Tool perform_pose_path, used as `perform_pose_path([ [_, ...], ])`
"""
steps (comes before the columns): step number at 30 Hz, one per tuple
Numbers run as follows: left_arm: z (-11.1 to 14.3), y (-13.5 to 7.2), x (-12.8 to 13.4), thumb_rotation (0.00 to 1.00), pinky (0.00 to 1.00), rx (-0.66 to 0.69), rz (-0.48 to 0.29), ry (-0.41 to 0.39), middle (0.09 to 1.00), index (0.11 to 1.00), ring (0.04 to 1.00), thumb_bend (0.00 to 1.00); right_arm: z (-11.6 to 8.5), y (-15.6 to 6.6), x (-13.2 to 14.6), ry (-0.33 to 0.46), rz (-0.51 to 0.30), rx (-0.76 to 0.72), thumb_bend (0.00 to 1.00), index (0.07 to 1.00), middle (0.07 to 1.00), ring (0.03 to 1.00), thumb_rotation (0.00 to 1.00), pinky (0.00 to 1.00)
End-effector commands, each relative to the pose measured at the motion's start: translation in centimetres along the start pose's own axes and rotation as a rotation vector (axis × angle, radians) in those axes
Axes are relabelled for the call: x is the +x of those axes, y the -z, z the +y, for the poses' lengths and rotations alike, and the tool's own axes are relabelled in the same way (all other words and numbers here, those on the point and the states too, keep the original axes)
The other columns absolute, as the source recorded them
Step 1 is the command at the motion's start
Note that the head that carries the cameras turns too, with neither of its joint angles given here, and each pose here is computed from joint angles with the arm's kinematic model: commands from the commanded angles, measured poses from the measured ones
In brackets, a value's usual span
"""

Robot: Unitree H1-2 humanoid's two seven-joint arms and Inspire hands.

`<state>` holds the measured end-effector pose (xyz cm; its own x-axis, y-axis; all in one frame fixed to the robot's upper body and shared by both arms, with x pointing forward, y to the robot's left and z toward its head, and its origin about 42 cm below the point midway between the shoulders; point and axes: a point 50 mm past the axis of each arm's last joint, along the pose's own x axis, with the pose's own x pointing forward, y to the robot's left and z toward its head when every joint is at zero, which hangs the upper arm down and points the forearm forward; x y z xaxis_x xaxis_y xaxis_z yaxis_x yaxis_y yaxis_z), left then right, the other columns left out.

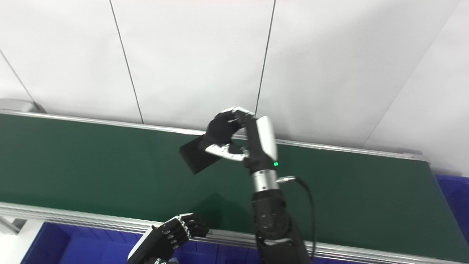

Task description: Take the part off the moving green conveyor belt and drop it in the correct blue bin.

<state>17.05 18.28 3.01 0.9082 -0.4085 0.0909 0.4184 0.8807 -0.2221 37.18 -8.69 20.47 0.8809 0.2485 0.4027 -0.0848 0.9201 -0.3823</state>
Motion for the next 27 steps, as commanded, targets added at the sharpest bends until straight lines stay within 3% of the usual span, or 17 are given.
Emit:
perform_pose_path([
  [1,0.1,-0.6,0.4,0.42,0.75,0.007,-0.043,0.02,0.746,0.754,0.74,1.0,-1.4,-2.3,1.0,0.034,-0.061,0.017,0.52,0.475,0.517,0.463,0.0,0.44],
  [15,0.9,-0.5,0.0,0.42,0.75,0.007,-0.042,0.013,0.751,0.757,0.743,1.0,-7.8,-6.4,-2.1,0.16,-0.161,0.019,0.52,0.48,0.516,0.449,0.0,0.41],
  [27,2.0,-0.9,-0.5,0.44,0.76,-0.008,-0.035,0.037,0.763,0.765,0.758,0.99,-11.9,-6.8,-8.6,0.299,-0.118,-0.023,0.52,0.48,0.508,0.451,0.0,0.43],
])
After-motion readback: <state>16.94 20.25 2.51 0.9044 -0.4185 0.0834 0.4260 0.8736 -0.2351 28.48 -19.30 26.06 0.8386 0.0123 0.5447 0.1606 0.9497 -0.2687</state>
